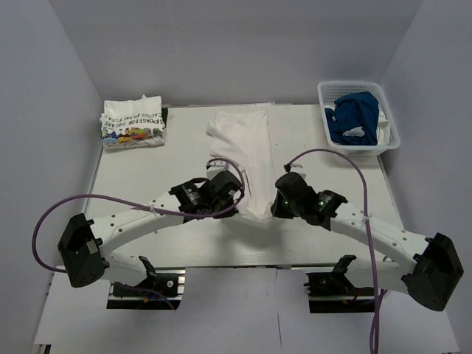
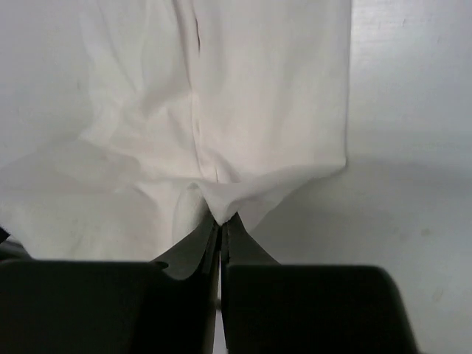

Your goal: Fold and stack the t-shirts

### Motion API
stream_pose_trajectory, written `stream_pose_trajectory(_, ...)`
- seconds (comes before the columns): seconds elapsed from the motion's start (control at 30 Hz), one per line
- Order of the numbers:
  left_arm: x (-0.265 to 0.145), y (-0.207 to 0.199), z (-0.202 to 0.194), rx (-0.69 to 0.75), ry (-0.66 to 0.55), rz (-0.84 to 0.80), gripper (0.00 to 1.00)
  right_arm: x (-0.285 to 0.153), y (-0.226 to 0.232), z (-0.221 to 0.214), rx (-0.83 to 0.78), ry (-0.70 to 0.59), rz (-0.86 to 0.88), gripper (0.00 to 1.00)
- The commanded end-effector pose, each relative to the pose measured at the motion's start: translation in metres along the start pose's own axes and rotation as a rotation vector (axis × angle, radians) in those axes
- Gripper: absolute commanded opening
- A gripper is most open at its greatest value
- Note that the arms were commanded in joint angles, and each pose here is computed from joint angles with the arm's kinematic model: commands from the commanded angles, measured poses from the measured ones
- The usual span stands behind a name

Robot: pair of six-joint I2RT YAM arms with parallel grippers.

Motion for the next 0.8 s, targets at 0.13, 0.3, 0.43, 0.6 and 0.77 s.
stream_pose_trajectory(0.13,-0.002,0.015,0.082,-0.068,-0.250,0.215,0.00,0.005,0.030,0.101,-0.006,-0.305,-0.051,0.00)
stream_pose_trajectory(0.3,0.010,0.028,0.118,-0.096,-0.309,0.267,0.00,0.022,0.033,0.129,-0.014,-0.344,-0.070,0.00)
stream_pose_trajectory(0.43,0.031,0.026,0.145,-0.078,-0.311,0.235,0.00,0.035,0.034,0.148,-0.015,-0.339,-0.060,0.00)
stream_pose_trajectory(0.6,0.060,0.035,0.169,-0.049,-0.292,0.246,0.00,0.059,0.037,0.174,-0.031,-0.337,-0.069,0.00)
stream_pose_trajectory(0.77,0.089,0.037,0.188,-0.014,-0.278,0.221,0.00,0.087,0.034,0.192,-0.025,-0.291,-0.065,0.00)
Point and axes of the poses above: each gripper's point midway between its finger pads, its own x axis out along the fingers, its own y axis along the line the jaws close on, z = x × y, the point moved 4 cm from there along -x, back along the fingers, and after that the axes turned 3 degrees about x, right-handed, at the moved point
